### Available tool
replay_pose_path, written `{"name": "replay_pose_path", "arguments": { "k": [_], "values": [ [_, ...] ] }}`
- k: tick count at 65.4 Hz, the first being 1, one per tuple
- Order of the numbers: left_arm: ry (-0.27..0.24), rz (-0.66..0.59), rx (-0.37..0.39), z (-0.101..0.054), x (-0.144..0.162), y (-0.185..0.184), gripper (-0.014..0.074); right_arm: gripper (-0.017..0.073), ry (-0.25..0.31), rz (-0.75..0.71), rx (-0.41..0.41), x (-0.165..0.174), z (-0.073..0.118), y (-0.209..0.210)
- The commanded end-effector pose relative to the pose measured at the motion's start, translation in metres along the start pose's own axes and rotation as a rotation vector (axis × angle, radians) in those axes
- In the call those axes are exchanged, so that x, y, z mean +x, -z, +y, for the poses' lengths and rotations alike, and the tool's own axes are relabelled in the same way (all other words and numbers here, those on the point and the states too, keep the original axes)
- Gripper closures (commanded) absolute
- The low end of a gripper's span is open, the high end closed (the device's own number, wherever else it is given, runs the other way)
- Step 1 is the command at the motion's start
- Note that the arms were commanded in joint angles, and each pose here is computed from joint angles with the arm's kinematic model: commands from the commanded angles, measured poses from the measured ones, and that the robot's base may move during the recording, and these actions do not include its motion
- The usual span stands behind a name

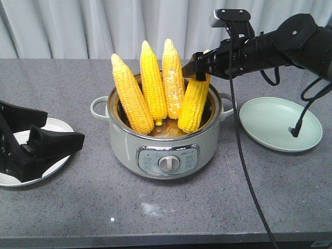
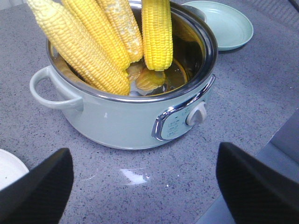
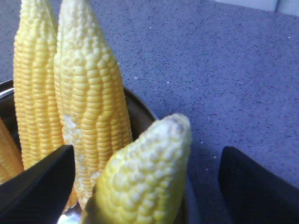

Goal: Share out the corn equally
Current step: 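Move the right gripper to the corn cob nearest the green plate, then grasp the corn cob with the right gripper and lift it out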

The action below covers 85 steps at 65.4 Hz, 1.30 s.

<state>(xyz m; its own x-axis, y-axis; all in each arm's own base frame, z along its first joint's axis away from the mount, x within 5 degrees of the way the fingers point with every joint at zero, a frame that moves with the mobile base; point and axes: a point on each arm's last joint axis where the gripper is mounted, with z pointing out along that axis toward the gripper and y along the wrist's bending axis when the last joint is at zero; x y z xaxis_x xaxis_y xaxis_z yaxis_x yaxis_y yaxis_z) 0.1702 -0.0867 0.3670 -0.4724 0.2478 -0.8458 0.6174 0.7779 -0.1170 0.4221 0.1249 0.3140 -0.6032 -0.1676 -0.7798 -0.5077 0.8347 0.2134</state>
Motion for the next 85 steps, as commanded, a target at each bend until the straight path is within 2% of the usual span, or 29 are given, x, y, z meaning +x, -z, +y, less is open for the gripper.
{"name": "replay_pose_path", "arguments": {
  "k": [1, 10, 25, 32, 48, 61, 68, 73, 85],
  "values": [
    [0.012, -0.102, -0.005, -0.003, -0.015, 0.008, 0.0008, 0.0025, 0.015, -0.104, -0.021, -0.024, 0.011, 0.025],
    [0.012, -0.103, -0.006, -0.003, -0.015, 0.008, 0.0008, 0.0095, 0.027, -0.091, -0.039, -0.023, 0.013, 0.025],
    [0.012, -0.103, -0.006, -0.003, -0.015, 0.008, 0.0008, 0.0270, 0.019, -0.090, -0.058, -0.022, 0.014, 0.025],
    [0.012, -0.103, -0.006, -0.003, -0.015, 0.008, 0.0008, 0.0326, 0.014, -0.101, -0.073, -0.024, 0.017, 0.028],
    [0.012, -0.103, -0.006, -0.003, -0.015, 0.008, 0.0008, 0.0323, 0.050, -0.150, -0.078, -0.035, 0.029, 0.056],
    [0.012, -0.102, -0.006, -0.003, -0.015, 0.008, 0.0008, 0.0320, 0.123, -0.240, -0.061, -0.049, 0.047, 0.104],
    [0.012, -0.102, -0.006, -0.003, -0.015, 0.008, 0.0008, 0.0317, 0.196, -0.286, -0.018, -0.054, 0.057, 0.135],
    [0.012, -0.102, -0.006, -0.003, -0.015, 0.008, 0.0008, 0.0315, 0.227, -0.305, 0.027, -0.055, 0.062, 0.155],
    [0.012, -0.102, -0.006, -0.003, -0.015, 0.008, 0.0008, 0.0313, 0.251, -0.273, 0.224, -0.051, 0.060, 0.192]
  ]
}}
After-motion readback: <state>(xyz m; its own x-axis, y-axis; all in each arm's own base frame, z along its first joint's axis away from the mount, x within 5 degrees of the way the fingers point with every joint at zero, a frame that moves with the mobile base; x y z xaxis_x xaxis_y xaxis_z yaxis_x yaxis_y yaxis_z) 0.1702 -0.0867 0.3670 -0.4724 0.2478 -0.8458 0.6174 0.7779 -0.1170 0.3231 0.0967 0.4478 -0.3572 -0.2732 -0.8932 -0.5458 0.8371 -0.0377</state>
